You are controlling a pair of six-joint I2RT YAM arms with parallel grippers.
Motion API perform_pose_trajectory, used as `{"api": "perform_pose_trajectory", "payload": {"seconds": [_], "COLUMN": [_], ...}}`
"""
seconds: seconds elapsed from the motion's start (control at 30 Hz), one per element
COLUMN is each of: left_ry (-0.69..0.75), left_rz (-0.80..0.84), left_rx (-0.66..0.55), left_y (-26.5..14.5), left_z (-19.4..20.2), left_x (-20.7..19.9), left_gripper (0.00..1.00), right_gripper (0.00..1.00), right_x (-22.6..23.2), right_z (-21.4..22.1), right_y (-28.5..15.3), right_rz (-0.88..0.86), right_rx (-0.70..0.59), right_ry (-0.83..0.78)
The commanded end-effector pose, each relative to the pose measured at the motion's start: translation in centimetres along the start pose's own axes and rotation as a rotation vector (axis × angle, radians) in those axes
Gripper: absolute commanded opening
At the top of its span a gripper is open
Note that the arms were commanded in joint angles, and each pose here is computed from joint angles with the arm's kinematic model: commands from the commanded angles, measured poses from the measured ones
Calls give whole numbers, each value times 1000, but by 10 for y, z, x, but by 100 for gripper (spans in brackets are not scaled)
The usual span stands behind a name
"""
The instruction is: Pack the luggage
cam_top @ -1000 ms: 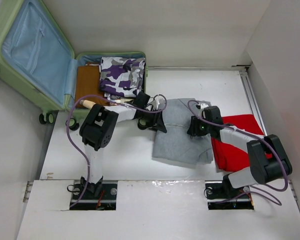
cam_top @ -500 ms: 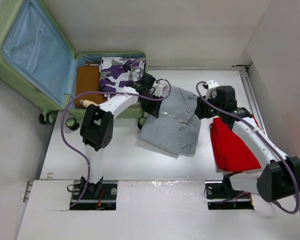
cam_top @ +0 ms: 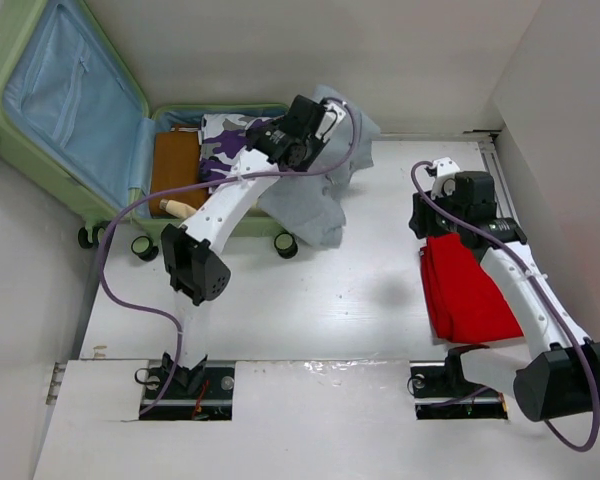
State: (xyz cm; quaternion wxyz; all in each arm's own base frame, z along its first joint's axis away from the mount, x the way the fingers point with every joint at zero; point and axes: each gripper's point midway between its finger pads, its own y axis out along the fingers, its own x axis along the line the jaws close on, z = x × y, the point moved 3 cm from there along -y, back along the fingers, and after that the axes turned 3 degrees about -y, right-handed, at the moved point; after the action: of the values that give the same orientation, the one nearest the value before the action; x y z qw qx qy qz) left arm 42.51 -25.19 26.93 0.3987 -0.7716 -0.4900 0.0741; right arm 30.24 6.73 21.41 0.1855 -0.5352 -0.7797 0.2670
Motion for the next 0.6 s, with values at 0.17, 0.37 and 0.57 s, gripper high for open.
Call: {"api": "perform_pose_trajectory", "payload": {"seconds": [0.17,0.37,0.57], "left_ry": [20,-101,-181], "left_rz": [-387,-466,-366], "left_rx": [-136,-11,59], "left_y": [-75,-88,-57], "left_z": [-43,18,100], "left_x": [102,201,266], "left_gripper": [0,0,0], "right_gripper": [58,58,59], "right_x": [-9,-9,-6], "right_z": [-24,-25,-23], "right_y": [-22,-25,-16], "right_rz": [45,46,14], "right_rx": [-82,-91,-85], "right_ry": [-26,-27,-27]}}
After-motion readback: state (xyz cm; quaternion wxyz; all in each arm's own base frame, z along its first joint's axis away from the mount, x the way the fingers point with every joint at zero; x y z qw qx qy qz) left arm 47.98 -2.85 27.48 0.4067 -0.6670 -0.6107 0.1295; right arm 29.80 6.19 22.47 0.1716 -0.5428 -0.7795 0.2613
